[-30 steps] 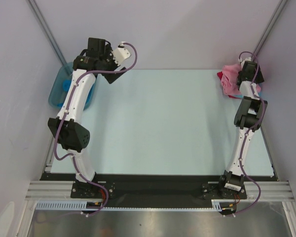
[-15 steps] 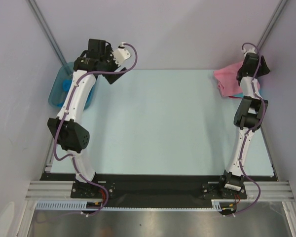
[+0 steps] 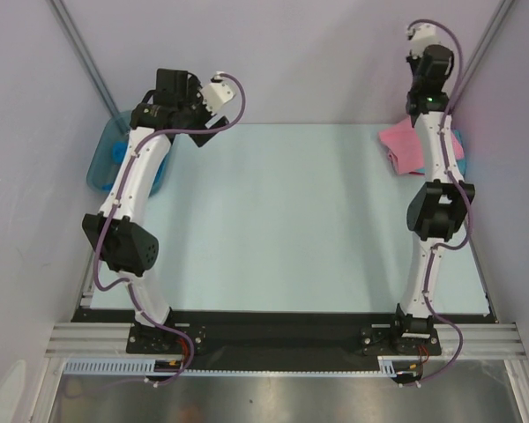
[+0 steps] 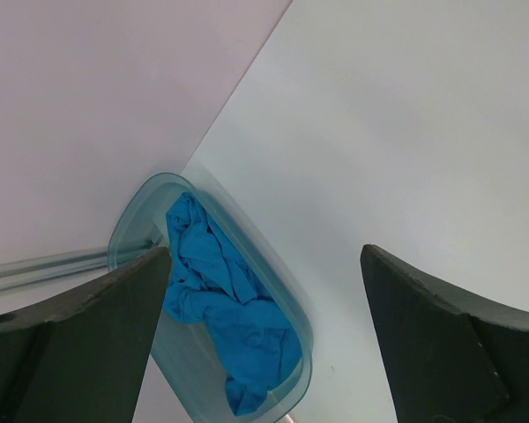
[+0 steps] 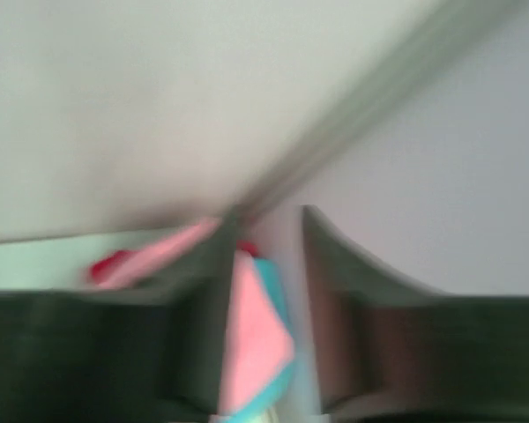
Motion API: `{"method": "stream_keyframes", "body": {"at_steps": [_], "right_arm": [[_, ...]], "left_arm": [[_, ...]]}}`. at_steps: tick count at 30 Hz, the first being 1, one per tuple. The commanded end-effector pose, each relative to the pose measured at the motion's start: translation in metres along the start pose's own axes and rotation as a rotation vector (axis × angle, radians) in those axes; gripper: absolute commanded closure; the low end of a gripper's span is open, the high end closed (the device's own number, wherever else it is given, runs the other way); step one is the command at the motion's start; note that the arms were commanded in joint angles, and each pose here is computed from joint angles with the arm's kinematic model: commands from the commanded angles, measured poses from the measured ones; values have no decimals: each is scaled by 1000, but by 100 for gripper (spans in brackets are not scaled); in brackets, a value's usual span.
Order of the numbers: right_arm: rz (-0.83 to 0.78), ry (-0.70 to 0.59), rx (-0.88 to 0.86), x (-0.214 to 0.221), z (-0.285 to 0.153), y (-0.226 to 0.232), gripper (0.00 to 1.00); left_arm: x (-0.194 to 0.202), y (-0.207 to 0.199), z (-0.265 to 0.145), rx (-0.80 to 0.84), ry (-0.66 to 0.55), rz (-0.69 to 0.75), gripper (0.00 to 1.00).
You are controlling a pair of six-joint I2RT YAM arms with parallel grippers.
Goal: Fold and stack the t-shirts
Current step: Neatly place the folded tshirt to the corner, then reset both grippers
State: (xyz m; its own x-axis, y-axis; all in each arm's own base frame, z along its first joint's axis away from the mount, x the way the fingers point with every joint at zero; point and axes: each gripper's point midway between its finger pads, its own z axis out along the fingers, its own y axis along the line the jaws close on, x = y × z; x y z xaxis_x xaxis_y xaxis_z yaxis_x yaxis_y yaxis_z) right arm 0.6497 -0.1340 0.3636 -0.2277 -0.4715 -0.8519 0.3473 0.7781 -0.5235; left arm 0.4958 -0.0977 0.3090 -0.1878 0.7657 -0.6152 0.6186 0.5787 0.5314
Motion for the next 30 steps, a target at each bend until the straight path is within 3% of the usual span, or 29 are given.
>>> {"method": "stream_keyframes", "body": {"at_steps": [1,2,4,10,18,25,30], "right_arm": [[1,50,-410,18,-26,134,82],[3,53,-430,19,-28,148,97],[-12,83,-470,36,-25,179,100],[-36,106,-524,64,-14,213,100],[-103,264,-586,159,-7,243,100],[-134,310,-582,190,-3,245,100],[-190,331,-672,205,-17,259,100]], "left_arm": [[-29,1,-18,-23,-96,1,5],[-31,-1,-18,-19,-103,0,5],[-32,-2,-18,-17,-107,1,5],[-27,-2,-24,-33,-96,17,5],[-26,-3,-25,-38,-91,23,5],[-28,-2,-24,-43,-93,31,5],[-30,-3,-21,-38,-95,34,5]]}}
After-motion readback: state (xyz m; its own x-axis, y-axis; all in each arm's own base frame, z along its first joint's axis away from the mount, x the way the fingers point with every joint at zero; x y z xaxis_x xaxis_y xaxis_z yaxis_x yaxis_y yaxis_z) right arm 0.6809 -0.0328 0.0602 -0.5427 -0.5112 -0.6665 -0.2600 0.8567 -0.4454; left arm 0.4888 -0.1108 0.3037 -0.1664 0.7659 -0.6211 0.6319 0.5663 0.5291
